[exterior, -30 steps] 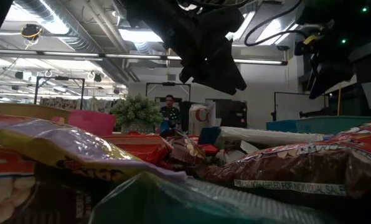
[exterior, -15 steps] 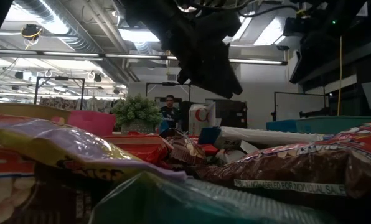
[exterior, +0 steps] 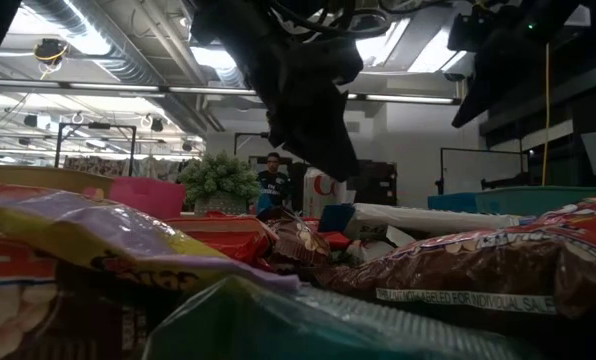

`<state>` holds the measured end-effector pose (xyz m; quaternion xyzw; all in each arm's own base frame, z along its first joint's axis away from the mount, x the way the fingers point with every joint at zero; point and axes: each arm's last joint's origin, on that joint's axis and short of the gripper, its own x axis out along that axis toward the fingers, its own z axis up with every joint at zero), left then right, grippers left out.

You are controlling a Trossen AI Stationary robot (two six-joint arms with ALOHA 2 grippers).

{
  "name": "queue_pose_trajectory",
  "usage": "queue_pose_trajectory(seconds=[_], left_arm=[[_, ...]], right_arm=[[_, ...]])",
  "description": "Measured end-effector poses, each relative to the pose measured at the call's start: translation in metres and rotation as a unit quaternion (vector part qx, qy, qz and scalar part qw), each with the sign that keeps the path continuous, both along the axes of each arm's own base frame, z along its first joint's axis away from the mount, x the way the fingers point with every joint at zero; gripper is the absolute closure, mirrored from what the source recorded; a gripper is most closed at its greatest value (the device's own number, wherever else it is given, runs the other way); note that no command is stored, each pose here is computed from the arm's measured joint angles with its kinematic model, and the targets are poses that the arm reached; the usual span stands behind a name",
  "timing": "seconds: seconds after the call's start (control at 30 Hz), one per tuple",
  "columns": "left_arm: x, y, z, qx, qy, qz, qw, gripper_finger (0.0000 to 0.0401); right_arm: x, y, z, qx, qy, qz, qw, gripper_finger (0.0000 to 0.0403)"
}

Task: Sort candy
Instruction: Put the red chocolate bar into the red bin

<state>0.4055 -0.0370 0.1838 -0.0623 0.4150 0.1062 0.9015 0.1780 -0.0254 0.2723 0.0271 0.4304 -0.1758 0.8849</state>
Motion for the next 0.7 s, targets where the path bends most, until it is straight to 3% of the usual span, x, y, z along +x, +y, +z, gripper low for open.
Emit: queue_pose_trajectory(seconds=[0.5, 0.7], left_arm=[[0.006, 0.000, -0.044, 0.010, 0.056, 0.003, 0.998, 0.0259], [0.005, 0.008, -0.047, 0.012, 0.070, 0.013, 0.997, 0.0259]], right_arm=[[0.007, 0.002, 0.005, 0.030, -0.048, 0.029, 0.998, 0.0133], [0.007, 0.002, 0.005, 0.030, -0.050, 0.029, 0.998, 0.0133]])
